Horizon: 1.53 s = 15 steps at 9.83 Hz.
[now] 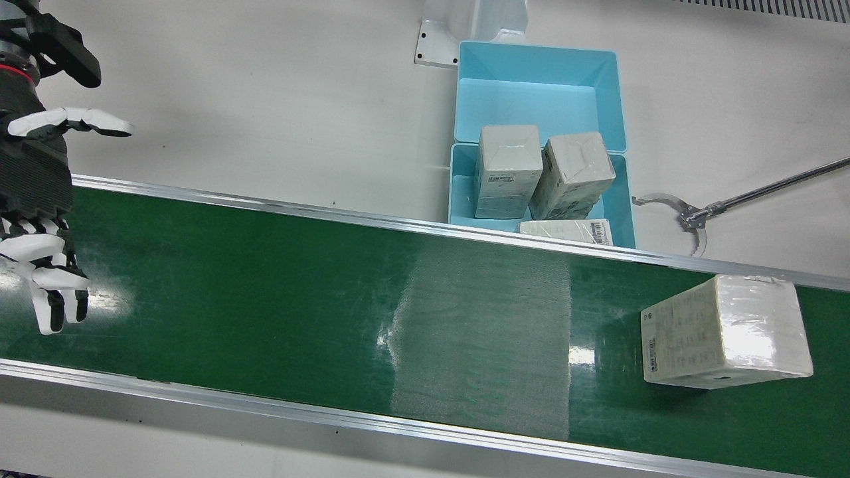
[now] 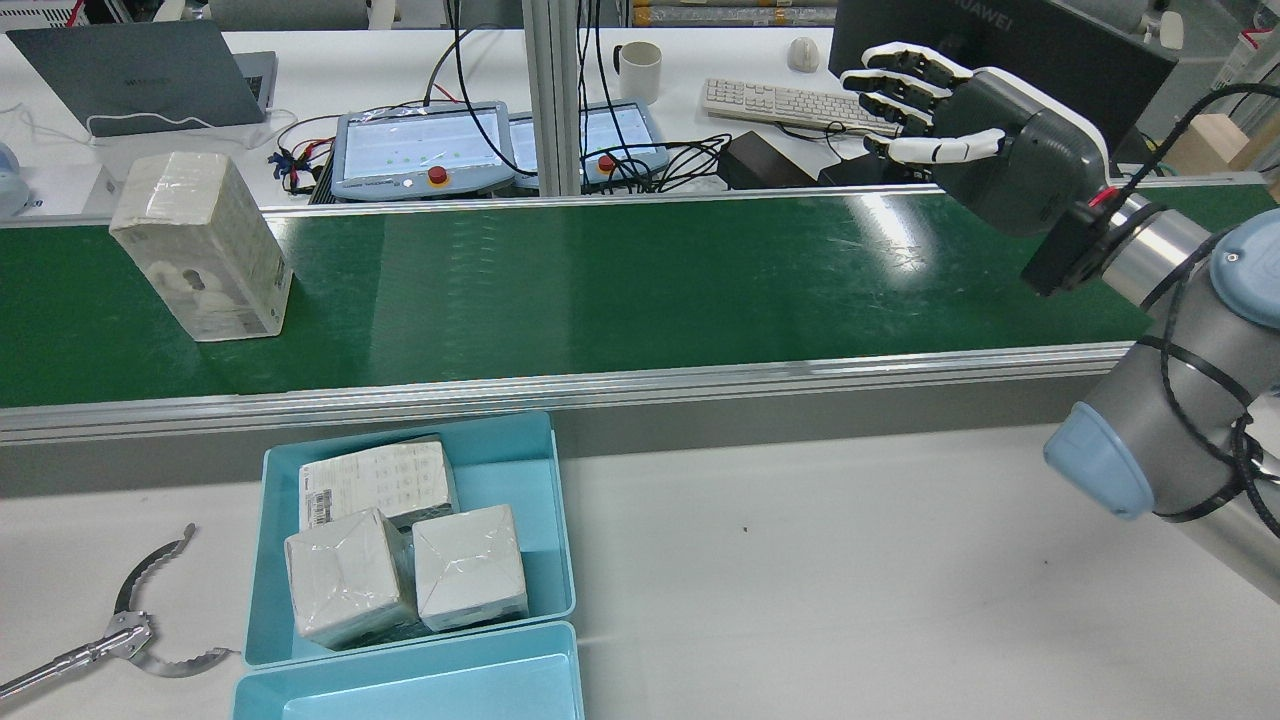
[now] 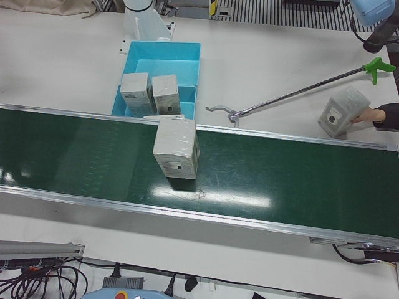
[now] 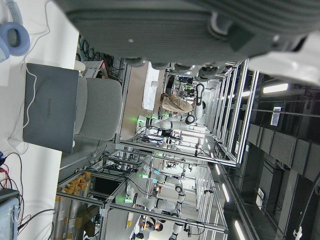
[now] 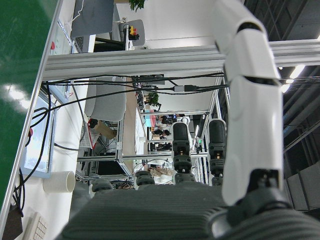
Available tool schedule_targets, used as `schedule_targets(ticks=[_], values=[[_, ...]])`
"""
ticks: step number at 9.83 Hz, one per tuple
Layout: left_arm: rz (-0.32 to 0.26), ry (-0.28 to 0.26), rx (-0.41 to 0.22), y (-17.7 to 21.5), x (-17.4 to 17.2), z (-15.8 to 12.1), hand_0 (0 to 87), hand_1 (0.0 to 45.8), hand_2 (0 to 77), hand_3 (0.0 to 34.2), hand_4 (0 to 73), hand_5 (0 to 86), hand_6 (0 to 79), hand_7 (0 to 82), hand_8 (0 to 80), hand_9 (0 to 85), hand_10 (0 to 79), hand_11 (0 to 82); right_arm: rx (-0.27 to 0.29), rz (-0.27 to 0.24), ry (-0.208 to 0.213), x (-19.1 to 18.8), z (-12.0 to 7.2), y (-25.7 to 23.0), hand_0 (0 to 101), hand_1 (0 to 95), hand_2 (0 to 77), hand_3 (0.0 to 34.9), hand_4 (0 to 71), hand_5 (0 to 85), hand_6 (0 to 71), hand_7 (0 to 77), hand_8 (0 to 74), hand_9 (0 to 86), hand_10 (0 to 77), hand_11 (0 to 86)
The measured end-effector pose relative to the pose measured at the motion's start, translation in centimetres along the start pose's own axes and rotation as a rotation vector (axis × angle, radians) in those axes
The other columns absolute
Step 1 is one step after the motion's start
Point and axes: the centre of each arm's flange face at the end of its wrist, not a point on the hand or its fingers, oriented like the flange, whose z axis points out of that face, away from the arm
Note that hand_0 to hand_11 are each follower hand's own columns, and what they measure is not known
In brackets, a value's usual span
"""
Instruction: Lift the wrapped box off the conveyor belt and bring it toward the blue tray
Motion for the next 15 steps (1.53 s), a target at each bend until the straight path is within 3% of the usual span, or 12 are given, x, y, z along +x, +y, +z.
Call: schedule_targets(ticks=[1, 4, 7, 10, 11, 12, 13, 14, 15], values=[[0.0, 0.0, 0.0, 0.0, 0.0, 0.0, 0.0, 0.0, 0.5, 0.0, 0.0, 1.1, 0.0, 0.0, 0.0, 0.0, 0.5, 0.0, 0.002, 0.0, 0.0, 0.0, -0.1, -0.1, 50, 20.7, 23.5, 20.7, 9.3, 34.4, 3.3, 24.5, 0.0, 4.9, 0.0, 1.1], [0.0, 0.0, 0.0, 0.0, 0.0, 0.0, 0.0, 0.0, 1.1, 0.0, 0.0, 1.1, 0.0, 0.5, 0.0, 0.0, 0.0, 0.0, 0.011, 0.0, 0.004, 0.2, -0.1, -0.5, 52, 21.8, 27.3, 20.6, 8.7, 34.9, 3.3, 25.6, 0.0, 6.0, 0.0, 1.1], [0.0, 0.0, 0.0, 0.0, 0.0, 0.0, 0.0, 0.0, 0.5, 0.0, 0.0, 1.1, 0.0, 0.0, 0.0, 0.0, 0.5, 0.0, 0.013, -0.003, 0.006, 0.5, 0.0, -0.8, 50, 19.6, 24.0, 21.7, 8.7, 34.9, 3.3, 25.6, 0.0, 6.0, 0.0, 1.1], [0.0, 0.0, 0.0, 0.0, 0.0, 0.0, 0.0, 0.0, 0.5, 0.0, 0.0, 1.1, 0.0, 0.0, 0.0, 0.0, 0.0, 0.0, 0.013, -0.005, 0.017, 1.5, 1.0, -1.3, 49, 18.5, 26.2, 20.9, 7.6, 34.9, 3.3, 25.6, 0.0, 6.0, 0.0, 1.1], [0.0, 0.0, 0.0, 0.0, 0.0, 0.0, 0.0, 0.0, 0.5, 0.0, 0.0, 1.1, 0.0, 0.0, 0.0, 0.0, 0.5, 0.0, 0.01, -0.005, 0.021, 1.8, 1.4, -1.2, 46, 8.7, 4.4, 22.8, 7.1, 30.5, 0.0, 24.5, 0.0, 4.9, 0.0, 1.1], [0.0, 0.0, 0.0, 0.0, 0.0, 0.0, 0.0, 0.0, 1.1, 0.0, 0.0, 1.1, 0.0, 0.0, 0.0, 0.0, 0.5, 0.0, 0.008, -0.005, 0.024, 2.1, 1.6, -1.1, 46, 8.7, 4.4, 22.8, 7.1, 30.5, 0.0, 24.5, 0.0, 4.9, 0.0, 1.1], [0.0, 0.0, 0.0, 0.0, 0.0, 0.0, 0.0, 0.0, 1.1, 0.0, 0.0, 1.1, 0.0, 0.0, 0.0, 0.0, 0.5, 0.0, 0.009, -0.006, 0.026, 2.2, 1.7, -1.1, 46, 9.8, 9.8, 22.5, 7.1, 30.5, 1.6, 20.7, 0.0, 4.4, 0.0, 1.1], [0.0, 0.0, 0.0, 0.0, 0.0, 0.0, 0.0, 0.0, 1.1, 0.0, 0.0, 1.1, 0.0, 0.0, 0.0, 0.0, 0.5, 0.0, 0.012, -0.006, 0.027, 2.3, 1.8, -1.3, 46, 13.6, 12.0, 23.9, 8.2, 31.6, 3.3, 24.5, 0.0, 4.4, 0.0, 1.6], [0.0, 0.0, 0.0, 0.0, 0.0, 0.0, 0.0, 0.0, 0.5, 0.0, 0.0, 1.1, 0.0, 0.0, 0.0, 0.0, 0.5, 0.0, 0.013, -0.005, 0.027, 2.3, 1.8, -1.4, 47, 14.7, 18.0, 23.0, 10.4, 33.3, 3.3, 25.6, 0.0, 6.0, 0.0, 1.1]])
